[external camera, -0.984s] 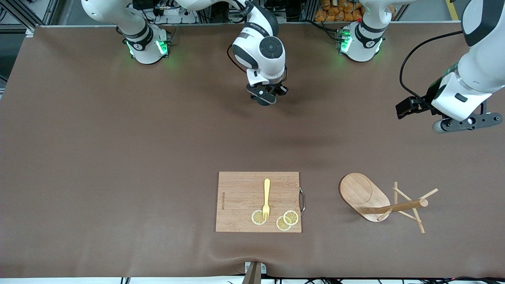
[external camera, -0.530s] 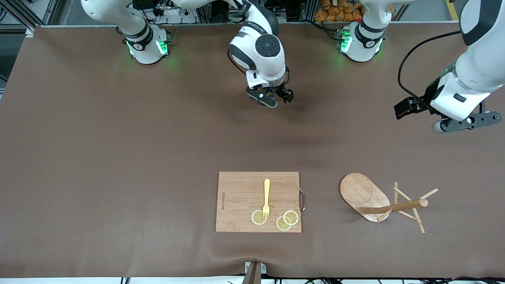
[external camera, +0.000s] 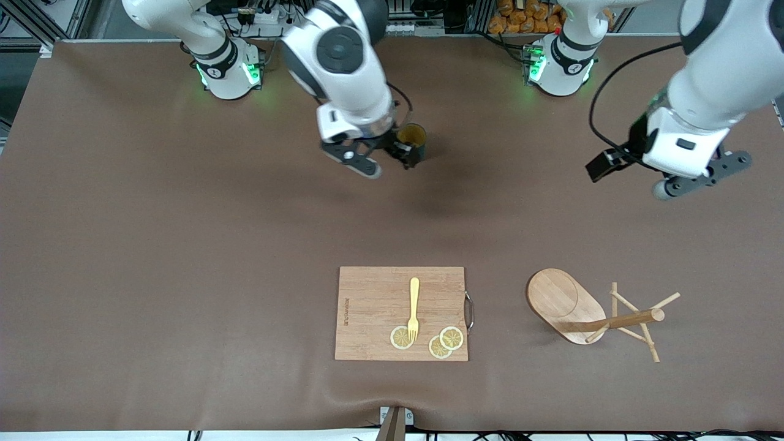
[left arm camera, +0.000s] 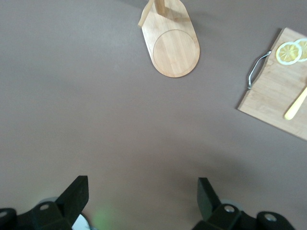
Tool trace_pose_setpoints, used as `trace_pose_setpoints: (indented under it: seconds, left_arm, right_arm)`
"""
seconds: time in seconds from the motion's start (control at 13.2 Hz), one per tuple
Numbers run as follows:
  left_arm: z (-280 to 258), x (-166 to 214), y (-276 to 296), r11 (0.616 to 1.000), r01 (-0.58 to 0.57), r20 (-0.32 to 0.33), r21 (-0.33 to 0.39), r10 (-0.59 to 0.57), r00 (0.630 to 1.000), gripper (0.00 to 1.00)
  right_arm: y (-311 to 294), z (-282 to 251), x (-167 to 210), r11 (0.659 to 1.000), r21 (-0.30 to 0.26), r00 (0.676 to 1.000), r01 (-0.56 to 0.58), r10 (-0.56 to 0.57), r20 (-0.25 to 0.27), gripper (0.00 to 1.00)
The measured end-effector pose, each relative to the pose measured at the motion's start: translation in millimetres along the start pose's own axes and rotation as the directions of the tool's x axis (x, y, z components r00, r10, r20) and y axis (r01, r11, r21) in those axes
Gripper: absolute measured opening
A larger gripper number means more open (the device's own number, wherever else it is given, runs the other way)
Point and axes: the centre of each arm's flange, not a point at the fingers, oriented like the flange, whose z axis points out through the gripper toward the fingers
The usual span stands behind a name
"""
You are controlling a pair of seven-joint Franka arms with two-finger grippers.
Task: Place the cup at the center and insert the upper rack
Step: 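Set down the mug and open the right gripper while the left gripper approaches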
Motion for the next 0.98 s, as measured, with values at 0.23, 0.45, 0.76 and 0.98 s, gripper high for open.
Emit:
trace_pose_setpoints:
  seconds: [0.23, 0.45, 0.76, 0.98]
  left_arm:
    - [-11, -34, 32, 0.988, 0.156, -0.015, -0.015, -0.156, 0.988, 1.0]
    - [-15, -82, 72, 0.953, 0.302, -0.016, -0.023, -0.302, 0.953, 1.0]
    - [5, -161, 135, 0.91, 0.414, -0.046, 0.009, -0.413, 0.909, 1.0]
    - [46, -231, 197, 0.895, 0.443, -0.145, 0.043, -0.433, 0.889, 1.0]
  right_arm:
    - [51, -73, 67, 0.998, -0.012, 0.999, 0.055, -0.055, -0.001, 1.0]
    - [123, -131, 135, 0.985, -0.039, 0.986, 0.165, -0.164, 0.021, 1.0]
    - [234, -184, 230, 0.951, -0.036, 0.952, 0.306, -0.305, 0.024, 1.0]
    - [311, -201, 291, 0.908, -0.061, 0.91, 0.414, -0.415, -0.003, 1.0]
